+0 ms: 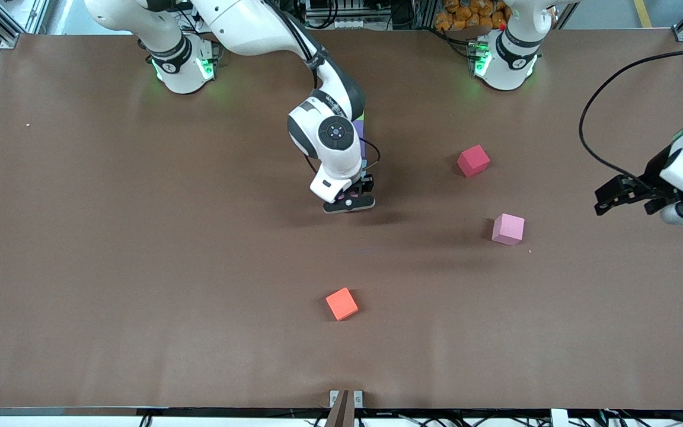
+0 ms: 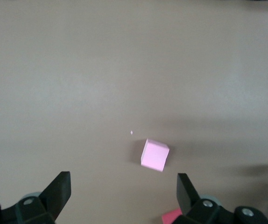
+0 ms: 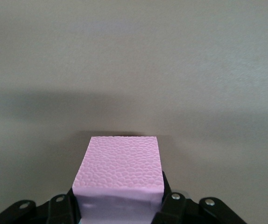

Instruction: Arrange blocks into number 1

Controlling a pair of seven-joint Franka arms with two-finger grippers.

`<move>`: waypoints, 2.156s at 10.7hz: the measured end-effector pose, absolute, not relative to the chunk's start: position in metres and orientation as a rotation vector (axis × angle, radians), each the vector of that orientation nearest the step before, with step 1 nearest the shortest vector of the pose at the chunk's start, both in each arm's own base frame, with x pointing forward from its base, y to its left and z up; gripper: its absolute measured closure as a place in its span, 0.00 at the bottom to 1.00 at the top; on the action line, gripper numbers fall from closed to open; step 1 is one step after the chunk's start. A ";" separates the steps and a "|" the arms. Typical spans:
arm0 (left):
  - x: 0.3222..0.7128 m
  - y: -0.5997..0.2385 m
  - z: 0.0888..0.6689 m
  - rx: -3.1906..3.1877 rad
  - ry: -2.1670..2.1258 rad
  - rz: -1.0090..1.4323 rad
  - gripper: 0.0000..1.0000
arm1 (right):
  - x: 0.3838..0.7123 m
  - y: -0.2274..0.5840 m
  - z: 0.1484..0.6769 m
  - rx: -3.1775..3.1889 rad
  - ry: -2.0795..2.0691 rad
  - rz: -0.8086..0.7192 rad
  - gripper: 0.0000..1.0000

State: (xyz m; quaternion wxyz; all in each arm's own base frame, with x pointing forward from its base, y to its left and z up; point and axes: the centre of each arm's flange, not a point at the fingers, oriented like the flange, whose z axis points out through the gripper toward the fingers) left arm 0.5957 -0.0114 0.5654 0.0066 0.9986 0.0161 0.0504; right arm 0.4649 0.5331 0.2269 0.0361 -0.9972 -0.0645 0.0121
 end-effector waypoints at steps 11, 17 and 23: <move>0.580 0.016 0.606 3.135 0.087 0.039 0.00 | 0.440 0.552 0.215 -3.064 -0.256 0.063 0.05; 0.580 -0.005 0.610 3.136 0.030 0.050 0.00 | 0.517 0.495 0.297 -2.996 -0.043 -0.057 0.00; 0.578 -0.001 0.630 3.135 0.041 0.111 0.00 | 0.594 0.322 0.433 -3.100 0.011 -0.023 0.00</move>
